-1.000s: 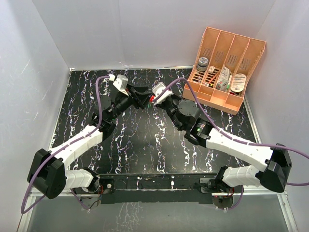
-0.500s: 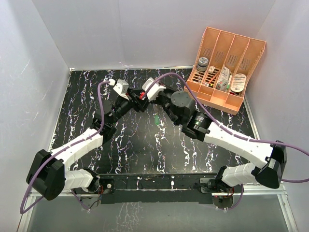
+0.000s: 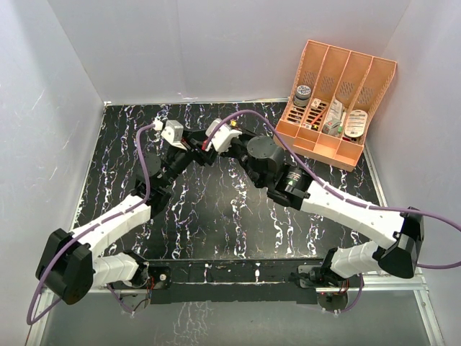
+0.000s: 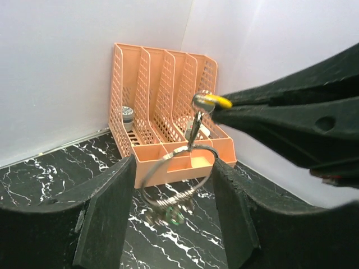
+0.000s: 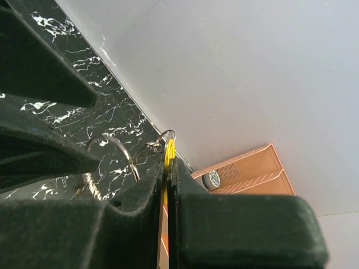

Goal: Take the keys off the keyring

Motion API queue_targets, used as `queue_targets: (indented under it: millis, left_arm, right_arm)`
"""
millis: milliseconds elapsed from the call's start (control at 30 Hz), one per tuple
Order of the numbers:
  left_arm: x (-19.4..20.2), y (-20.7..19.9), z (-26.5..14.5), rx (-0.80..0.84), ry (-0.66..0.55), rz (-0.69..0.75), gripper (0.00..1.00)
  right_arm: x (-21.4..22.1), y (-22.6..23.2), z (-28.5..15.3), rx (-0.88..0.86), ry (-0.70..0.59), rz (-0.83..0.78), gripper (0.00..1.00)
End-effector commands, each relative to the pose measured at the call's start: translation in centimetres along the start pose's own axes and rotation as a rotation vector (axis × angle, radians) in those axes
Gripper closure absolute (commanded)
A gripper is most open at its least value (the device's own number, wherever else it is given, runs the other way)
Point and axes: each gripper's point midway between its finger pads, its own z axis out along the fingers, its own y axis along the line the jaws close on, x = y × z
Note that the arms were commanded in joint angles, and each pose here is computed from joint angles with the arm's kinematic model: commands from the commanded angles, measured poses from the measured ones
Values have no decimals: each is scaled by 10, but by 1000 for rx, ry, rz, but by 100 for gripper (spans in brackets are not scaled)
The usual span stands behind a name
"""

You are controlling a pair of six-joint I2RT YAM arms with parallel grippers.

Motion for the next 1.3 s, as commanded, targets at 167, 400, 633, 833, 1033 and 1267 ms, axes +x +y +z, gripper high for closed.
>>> queue_targets:
  millis: [167, 400, 633, 833, 1033, 1267]
  left_arm:
    - [-37, -9, 0, -7, -115, 9, 44]
    - [-26, -13, 6, 25, -96, 18, 44]
    - [-21, -16, 9, 44, -93, 12, 46]
    - [-21, -19, 12, 48, -116, 5, 46]
    - [-15, -22, 19, 40, -113, 31, 46]
    - [-15, -15, 21, -43, -152, 87, 46]
  right_arm:
    - [-24, -20, 0, 83, -56, 45, 100]
    - [-28, -18, -1, 75, -67, 51, 100]
    - [-30, -19, -2, 78, -73, 64, 100]
    - [-31, -19, -1, 88, -73, 70, 100]
    - [-32, -17, -1, 87, -73, 74, 100]
    - [-35, -15, -2, 78, -77, 81, 100]
